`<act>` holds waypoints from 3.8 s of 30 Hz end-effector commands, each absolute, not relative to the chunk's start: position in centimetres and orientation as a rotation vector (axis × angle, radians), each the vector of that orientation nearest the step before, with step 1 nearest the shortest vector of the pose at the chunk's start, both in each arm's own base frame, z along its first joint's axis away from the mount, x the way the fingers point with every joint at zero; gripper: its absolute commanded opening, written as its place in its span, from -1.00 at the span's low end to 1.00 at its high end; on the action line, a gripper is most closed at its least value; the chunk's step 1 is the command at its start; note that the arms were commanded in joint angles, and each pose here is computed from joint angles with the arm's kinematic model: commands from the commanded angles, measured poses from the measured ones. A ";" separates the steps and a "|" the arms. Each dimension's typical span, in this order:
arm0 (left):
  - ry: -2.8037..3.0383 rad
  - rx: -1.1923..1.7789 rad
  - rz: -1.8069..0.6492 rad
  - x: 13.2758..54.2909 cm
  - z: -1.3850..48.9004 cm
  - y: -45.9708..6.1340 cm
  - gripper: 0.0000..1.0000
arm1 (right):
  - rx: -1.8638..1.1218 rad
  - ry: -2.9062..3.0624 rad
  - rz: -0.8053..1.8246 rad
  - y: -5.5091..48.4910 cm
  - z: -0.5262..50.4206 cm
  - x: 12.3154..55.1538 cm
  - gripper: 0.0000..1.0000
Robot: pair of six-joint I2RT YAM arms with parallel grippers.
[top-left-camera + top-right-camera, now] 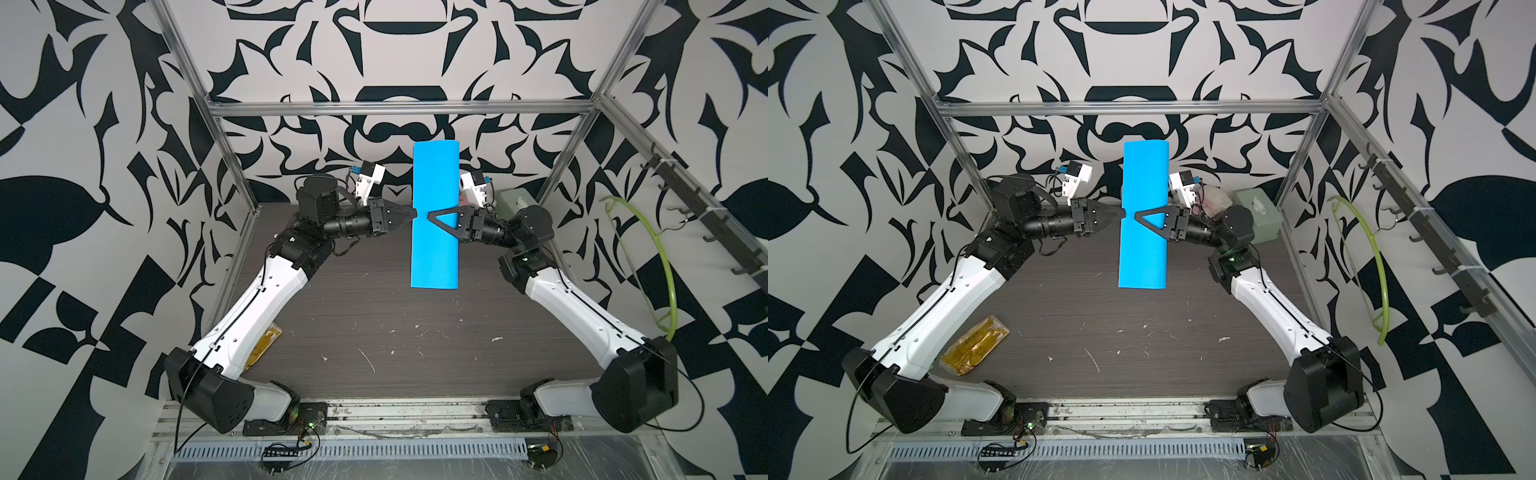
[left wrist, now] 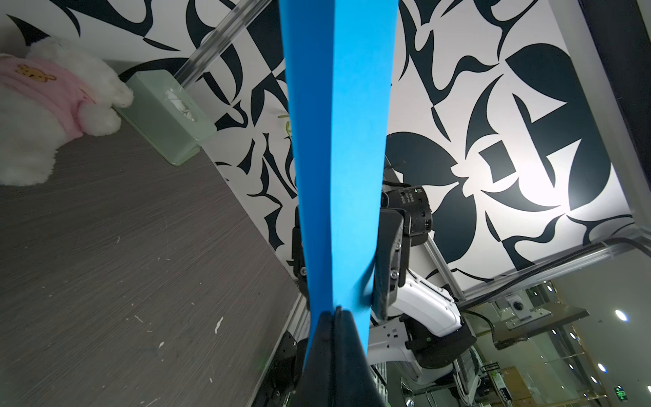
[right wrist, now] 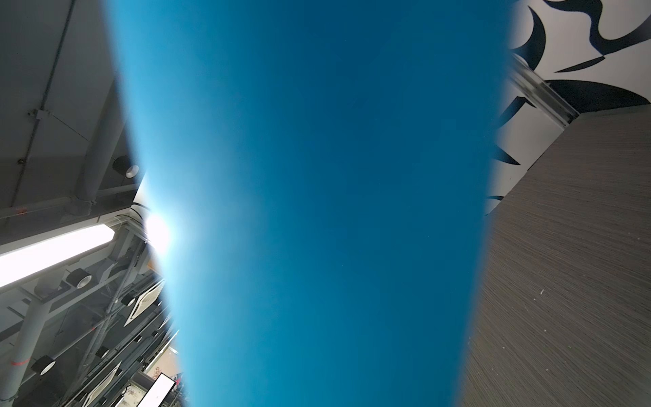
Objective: Fold the rectangular paper in half along the long edge
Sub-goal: Fold the paper.
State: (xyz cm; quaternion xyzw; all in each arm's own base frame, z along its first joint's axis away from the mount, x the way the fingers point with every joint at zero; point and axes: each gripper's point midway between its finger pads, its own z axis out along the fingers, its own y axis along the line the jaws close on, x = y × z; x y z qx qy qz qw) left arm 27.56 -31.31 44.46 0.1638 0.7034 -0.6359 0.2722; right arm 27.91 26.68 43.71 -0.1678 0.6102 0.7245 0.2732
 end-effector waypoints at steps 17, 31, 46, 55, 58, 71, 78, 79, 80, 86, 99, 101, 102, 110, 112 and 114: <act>1.892 0.469 -1.737 27.7 43.9 -32.0 -1.00 | -0.486 1.573 1.901 26.4 45.3 27.9 0.06; 1.890 0.466 -1.742 27.7 43.8 -32.0 -1.00 | -0.499 1.570 1.907 26.4 45.5 27.7 -0.23; 1.878 0.467 -1.678 27.2 44.5 -31.1 -0.80 | -0.509 1.555 1.893 26.0 45.9 27.3 -0.41; 1.878 0.461 -1.661 27.3 44.6 -30.9 -0.56 | -0.506 1.553 1.893 25.9 45.9 27.3 -0.41; 1.879 0.457 -1.658 27.4 44.5 -30.9 -0.51 | -0.519 1.552 1.907 26.0 46.0 27.1 -0.41; 1.873 0.431 -1.628 28.3 44.6 -30.1 -0.42 | -0.566 1.549 1.971 26.0 46.4 26.1 -0.39; 1.869 0.429 -1.636 28.6 44.5 -30.3 -0.41 | -0.560 1.550 1.983 26.1 46.3 26.2 -0.39; 1.870 0.426 -1.638 28.7 44.5 -30.3 -0.41 | -0.561 1.550 1.983 26.1 46.3 26.3 -0.39; 1.866 0.426 -1.642 28.7 44.6 -30.3 -0.41 | -0.558 1.551 1.984 26.2 46.2 26.3 -0.39; 1.857 0.426 -1.649 28.6 44.8 -30.4 -0.41 | -0.547 1.561 1.987 26.3 45.8 26.7 -0.47; 1.809 0.413 -1.613 28.2 46.4 -28.5 -0.39 | -0.558 1.559 1.975 26.2 45.8 26.5 -0.57; 1.802 0.416 -1.620 28.1 46.6 -28.5 -0.39 | -0.555 1.559 1.981 26.2 45.8 26.5 -0.59; 1.801 0.416 -1.623 28.1 46.7 -28.5 -0.39 | -0.560 1.555 1.983 26.2 45.9 26.4 -0.57; 1.804 0.416 -1.685 28.5 46.3 -29.2 -0.39 | -0.563 1.540 1.993 26.2 46.3 26.4 -0.52; 1.813 0.414 -1.695 28.6 46.0 -29.3 -0.39 | -0.563 1.540 1.994 26.2 46.3 26.4 -0.52; 1.817 0.415 -1.706 28.7 45.9 -29.4 -0.39 | -0.562 1.539 1.994 26.2 46.3 26.4 -0.52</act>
